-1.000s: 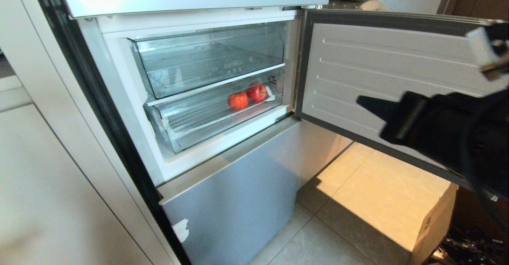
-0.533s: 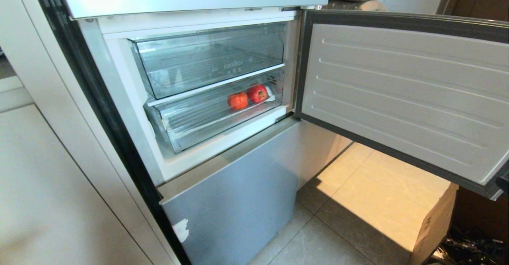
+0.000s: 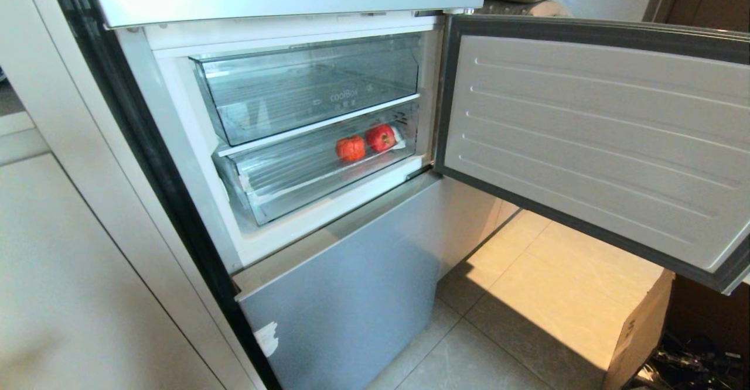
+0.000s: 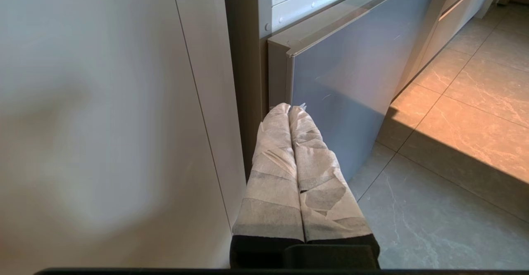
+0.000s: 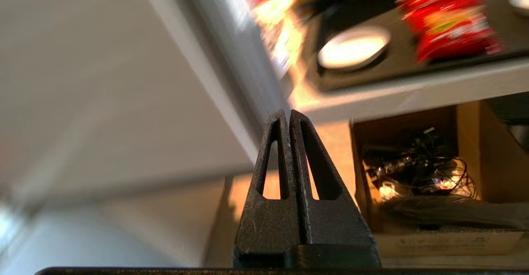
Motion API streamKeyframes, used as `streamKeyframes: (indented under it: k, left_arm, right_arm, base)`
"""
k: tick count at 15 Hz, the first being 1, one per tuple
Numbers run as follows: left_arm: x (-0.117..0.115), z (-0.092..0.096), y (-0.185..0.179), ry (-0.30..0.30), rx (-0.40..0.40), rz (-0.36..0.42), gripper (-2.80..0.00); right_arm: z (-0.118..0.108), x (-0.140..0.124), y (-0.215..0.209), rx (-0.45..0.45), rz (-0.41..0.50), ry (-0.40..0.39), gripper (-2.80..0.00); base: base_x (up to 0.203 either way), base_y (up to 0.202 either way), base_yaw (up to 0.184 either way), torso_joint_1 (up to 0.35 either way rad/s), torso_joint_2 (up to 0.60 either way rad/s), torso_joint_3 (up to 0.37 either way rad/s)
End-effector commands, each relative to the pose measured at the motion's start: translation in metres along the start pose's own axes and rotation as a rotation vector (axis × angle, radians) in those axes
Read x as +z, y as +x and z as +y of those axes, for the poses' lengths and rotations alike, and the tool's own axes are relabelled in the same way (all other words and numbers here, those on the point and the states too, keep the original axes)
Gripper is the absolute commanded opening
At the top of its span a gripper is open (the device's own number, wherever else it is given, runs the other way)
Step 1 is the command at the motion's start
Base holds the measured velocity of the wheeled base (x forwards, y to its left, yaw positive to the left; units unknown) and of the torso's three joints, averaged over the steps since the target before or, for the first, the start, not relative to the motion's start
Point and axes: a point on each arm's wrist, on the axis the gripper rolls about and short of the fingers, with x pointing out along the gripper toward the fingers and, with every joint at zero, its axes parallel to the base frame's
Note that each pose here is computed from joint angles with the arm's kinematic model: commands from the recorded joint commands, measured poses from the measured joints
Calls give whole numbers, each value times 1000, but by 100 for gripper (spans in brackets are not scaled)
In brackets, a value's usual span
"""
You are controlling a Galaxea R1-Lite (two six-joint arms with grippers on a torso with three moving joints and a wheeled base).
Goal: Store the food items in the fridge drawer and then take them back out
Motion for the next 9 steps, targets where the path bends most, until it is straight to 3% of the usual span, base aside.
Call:
streamKeyframes:
  k: [1, 9]
  left_arm:
    - [0, 0, 0, 0, 0, 2, -280]
    - [0, 0, 0, 0, 0, 1, -280]
  right_arm:
    - [-7, 12, 35, -85, 33, 84, -280]
    - [-33, 52, 156, -38, 37, 418, -280]
  base:
    - [0, 0, 0, 0, 0, 0]
    - [0, 0, 0, 0, 0, 0]
